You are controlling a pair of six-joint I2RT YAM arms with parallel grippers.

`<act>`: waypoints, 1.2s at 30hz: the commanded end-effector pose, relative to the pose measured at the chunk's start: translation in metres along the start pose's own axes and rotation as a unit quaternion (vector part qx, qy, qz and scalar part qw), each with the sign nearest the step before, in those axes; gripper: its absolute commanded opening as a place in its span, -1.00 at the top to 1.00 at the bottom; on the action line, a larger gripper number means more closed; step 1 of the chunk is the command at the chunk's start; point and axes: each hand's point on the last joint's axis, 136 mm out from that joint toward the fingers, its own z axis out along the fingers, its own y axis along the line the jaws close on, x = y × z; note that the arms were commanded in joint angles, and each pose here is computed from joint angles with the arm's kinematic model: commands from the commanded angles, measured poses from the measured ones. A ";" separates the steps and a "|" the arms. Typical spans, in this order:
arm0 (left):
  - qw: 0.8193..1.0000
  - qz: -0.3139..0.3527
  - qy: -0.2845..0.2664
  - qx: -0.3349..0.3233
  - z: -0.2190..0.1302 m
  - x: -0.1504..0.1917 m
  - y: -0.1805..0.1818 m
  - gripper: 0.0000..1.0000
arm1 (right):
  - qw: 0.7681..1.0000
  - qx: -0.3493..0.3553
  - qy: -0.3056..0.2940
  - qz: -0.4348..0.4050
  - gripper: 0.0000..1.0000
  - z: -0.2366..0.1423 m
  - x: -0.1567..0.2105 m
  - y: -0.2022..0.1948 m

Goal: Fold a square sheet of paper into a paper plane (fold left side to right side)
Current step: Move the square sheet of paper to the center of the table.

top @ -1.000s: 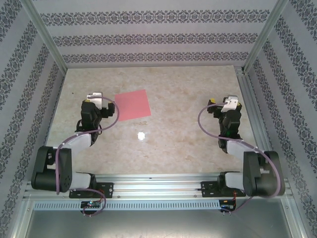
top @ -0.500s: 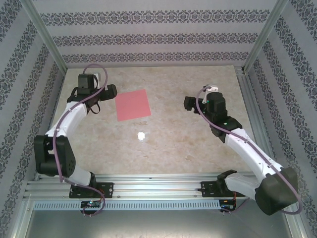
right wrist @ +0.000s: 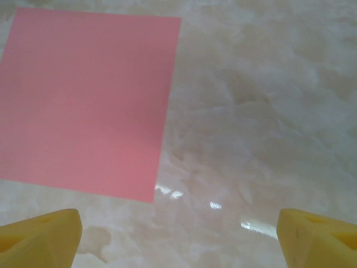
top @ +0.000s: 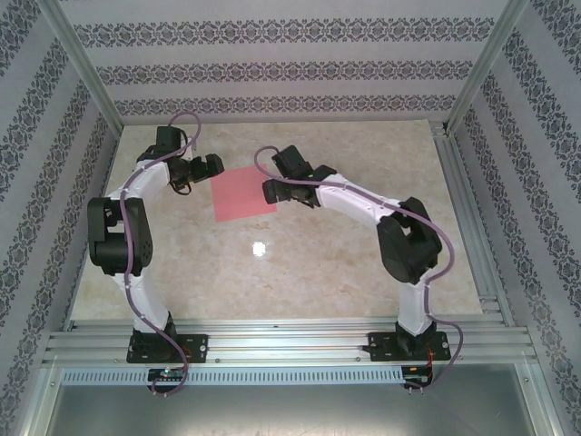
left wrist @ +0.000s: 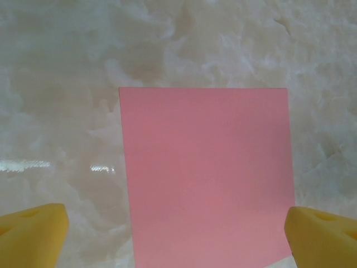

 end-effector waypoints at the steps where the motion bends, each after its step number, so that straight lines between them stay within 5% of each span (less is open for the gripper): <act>1: 1.000 -0.014 -0.024 0.012 -0.026 -0.006 0.003 -1.00 | 0.999 0.007 0.030 -0.044 -0.76 0.026 -0.001 0.015; 17: 0.999 -0.015 -0.040 -0.007 -0.053 0.018 0.018 -1.00 | 0.994 -0.036 0.080 -0.065 -0.52 0.105 0.006 0.065; 36: 0.999 -0.024 -0.023 0.013 -0.051 0.034 0.014 -1.00 | 0.985 -0.012 0.154 -0.076 -0.54 0.086 0.065 0.040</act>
